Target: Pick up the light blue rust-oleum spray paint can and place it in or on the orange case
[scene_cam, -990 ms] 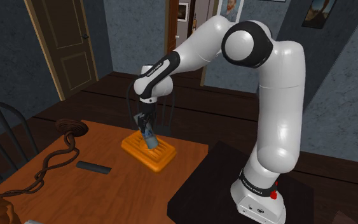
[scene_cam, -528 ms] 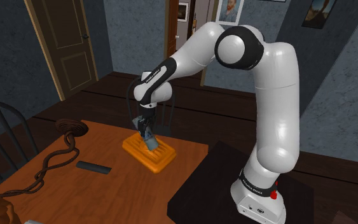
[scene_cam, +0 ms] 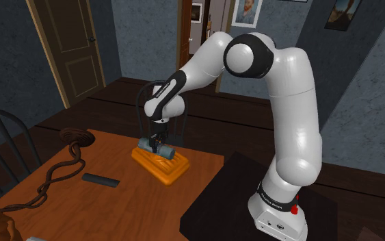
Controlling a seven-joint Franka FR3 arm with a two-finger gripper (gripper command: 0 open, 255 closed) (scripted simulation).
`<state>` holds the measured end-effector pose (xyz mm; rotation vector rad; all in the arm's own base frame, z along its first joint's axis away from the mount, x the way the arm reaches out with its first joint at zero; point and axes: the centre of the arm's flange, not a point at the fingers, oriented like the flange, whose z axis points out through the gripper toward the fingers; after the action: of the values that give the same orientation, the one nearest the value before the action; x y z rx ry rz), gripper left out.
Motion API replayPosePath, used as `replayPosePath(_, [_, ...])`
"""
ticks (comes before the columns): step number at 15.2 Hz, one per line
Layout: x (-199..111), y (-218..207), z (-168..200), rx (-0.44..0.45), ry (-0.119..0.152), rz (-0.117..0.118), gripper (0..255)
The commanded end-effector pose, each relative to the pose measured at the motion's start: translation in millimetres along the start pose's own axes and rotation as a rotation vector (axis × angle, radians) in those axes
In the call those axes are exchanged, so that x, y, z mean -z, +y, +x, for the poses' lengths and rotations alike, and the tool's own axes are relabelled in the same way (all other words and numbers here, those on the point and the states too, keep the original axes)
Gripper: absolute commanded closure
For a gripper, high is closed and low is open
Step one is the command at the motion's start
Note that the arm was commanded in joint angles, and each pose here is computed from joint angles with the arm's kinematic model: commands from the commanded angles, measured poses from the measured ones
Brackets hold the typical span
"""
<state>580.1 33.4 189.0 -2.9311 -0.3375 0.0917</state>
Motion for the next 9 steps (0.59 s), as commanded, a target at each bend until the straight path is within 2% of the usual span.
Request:
replayPosePath(1, [-0.6, 0.4, 0.3, 0.000, 0.001, 0.000, 255])
replayPosePath(5, [-0.6, 0.4, 0.3, 0.000, 0.001, 0.000, 255])
replayPosePath(6, [-0.6, 0.5, 0.4, 0.000, 0.001, 0.000, 0])
replayPosePath(9, [-0.6, 0.5, 0.3, 0.000, 0.001, 0.000, 0])
